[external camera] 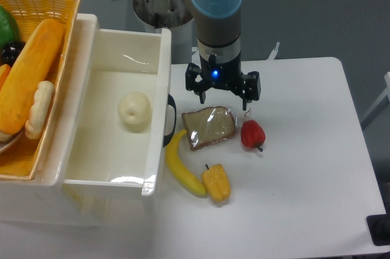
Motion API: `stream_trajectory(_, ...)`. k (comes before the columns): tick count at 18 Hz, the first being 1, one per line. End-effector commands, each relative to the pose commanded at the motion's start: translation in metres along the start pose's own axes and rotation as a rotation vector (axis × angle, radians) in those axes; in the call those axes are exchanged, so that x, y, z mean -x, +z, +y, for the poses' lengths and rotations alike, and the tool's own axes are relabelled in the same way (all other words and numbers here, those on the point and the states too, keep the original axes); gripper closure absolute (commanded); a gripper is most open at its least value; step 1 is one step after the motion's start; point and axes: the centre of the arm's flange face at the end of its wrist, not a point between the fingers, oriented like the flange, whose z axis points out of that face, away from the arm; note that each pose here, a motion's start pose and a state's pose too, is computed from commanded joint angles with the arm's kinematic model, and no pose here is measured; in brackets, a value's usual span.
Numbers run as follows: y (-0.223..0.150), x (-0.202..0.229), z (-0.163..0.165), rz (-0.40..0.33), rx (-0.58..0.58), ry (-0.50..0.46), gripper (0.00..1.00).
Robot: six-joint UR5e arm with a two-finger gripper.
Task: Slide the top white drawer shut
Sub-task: 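Lower the open gripper beside the bagged bread toward the drawer front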
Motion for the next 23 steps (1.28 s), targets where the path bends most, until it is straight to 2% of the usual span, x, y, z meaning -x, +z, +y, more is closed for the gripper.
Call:
stream_trajectory(7, 0.024, 0.003, -0.003, 0.001, 0.018, -0.008, 0.0)
stream_trajectory(9, 0.034, 0.018, 0.002, 0.011, 0.03, -0.057, 0.0)
stream_trajectory(12, 0.049, 0.02, 0.003, 0.025, 0.053, -0.077, 0.0)
stream_trajectory(16, 0.083, 0.008, 0.015, 0.07, 0.106, -0.078, 0.0)
stream_trajectory(23, 0.103, 0.006, 0.012, 0.097, 0.134, -0.084, 0.0)
